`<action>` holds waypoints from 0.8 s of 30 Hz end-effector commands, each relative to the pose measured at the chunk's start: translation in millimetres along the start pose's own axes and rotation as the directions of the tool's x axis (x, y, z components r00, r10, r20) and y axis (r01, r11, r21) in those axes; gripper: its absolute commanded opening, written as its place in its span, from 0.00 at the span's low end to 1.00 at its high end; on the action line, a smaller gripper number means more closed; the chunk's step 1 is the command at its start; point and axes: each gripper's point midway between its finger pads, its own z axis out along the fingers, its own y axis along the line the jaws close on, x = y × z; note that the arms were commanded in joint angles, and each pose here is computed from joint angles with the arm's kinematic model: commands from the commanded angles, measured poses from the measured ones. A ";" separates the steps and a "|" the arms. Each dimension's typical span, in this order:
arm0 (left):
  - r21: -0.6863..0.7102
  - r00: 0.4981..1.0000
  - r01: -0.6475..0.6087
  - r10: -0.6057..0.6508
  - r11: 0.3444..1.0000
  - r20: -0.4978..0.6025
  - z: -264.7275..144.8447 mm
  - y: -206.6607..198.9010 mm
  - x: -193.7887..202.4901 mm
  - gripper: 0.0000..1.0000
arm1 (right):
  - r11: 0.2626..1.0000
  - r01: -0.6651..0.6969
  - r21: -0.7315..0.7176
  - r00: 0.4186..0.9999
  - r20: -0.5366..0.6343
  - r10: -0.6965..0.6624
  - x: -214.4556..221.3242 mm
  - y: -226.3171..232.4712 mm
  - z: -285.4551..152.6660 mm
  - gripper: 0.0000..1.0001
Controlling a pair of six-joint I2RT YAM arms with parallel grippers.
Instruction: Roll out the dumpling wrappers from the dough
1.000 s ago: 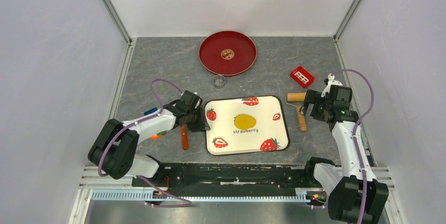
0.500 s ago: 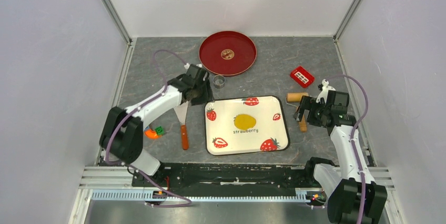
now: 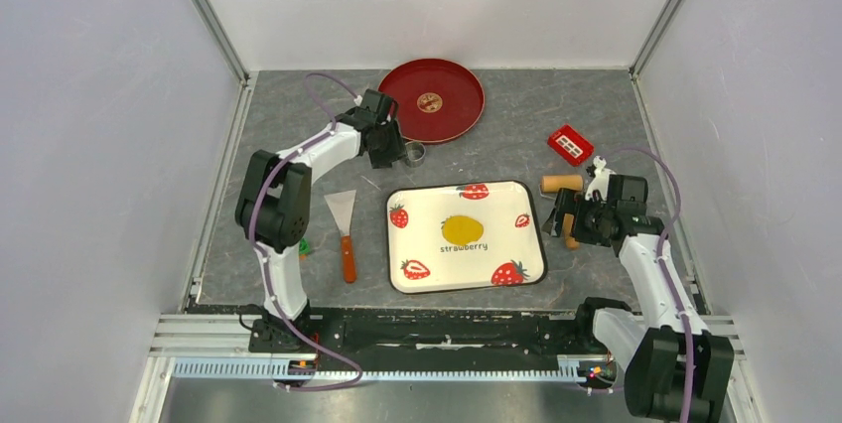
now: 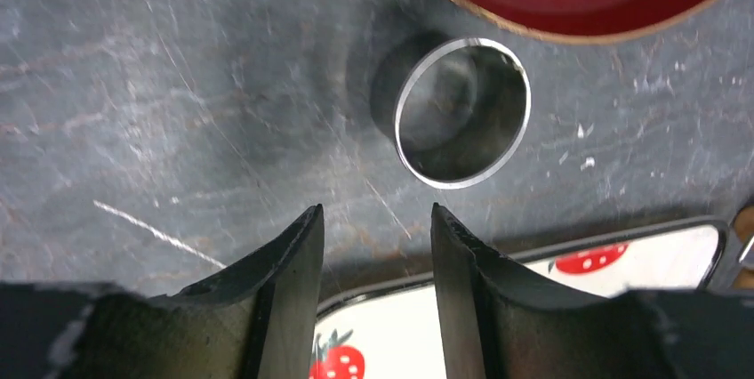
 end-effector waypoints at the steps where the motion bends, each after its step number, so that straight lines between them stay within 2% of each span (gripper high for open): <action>1: 0.067 0.998 0.049 -0.052 0.997 0.041 9.4 -14.6 -30.8 0.52 | 0.998 0.038 -0.047 0.999 0.013 -0.038 -7.1 9.0 3.3 0.98; 5: 0.062 0.999 0.044 -0.046 0.997 0.028 23.9 -16.1 -40.7 0.51 | 0.997 0.048 -0.058 0.999 0.010 -0.047 -8.9 12.1 4.3 0.98; 9: 0.058 0.999 0.037 -0.038 0.998 0.013 35.0 -17.8 -42.7 0.43 | 0.996 0.056 -0.063 0.998 -0.001 -0.056 -6.9 14.3 5.4 0.98; 11: 0.052 0.999 0.034 -0.034 0.998 0.008 37.7 -16.6 -42.4 0.36 | 0.996 0.057 -0.064 0.998 -0.004 -0.058 -5.8 14.5 5.8 0.98; 13: 0.037 1.000 0.028 -0.028 0.999 0.003 39.9 -13.6 -40.8 0.19 | 0.996 0.058 -0.063 0.998 -0.007 -0.058 -5.0 14.4 6.3 0.98; 16: 0.029 1.000 0.020 -0.020 0.999 0.004 37.9 -10.8 -39.7 0.03 | 0.996 0.062 -0.061 0.998 -0.010 -0.062 -5.4 14.8 6.5 0.98; 24: 0.054 0.998 -0.034 0.030 0.998 0.064 -7.6 -18.0 -46.1 0.02 | 0.995 0.078 -0.054 0.997 -0.009 -0.079 -8.8 16.8 4.4 0.98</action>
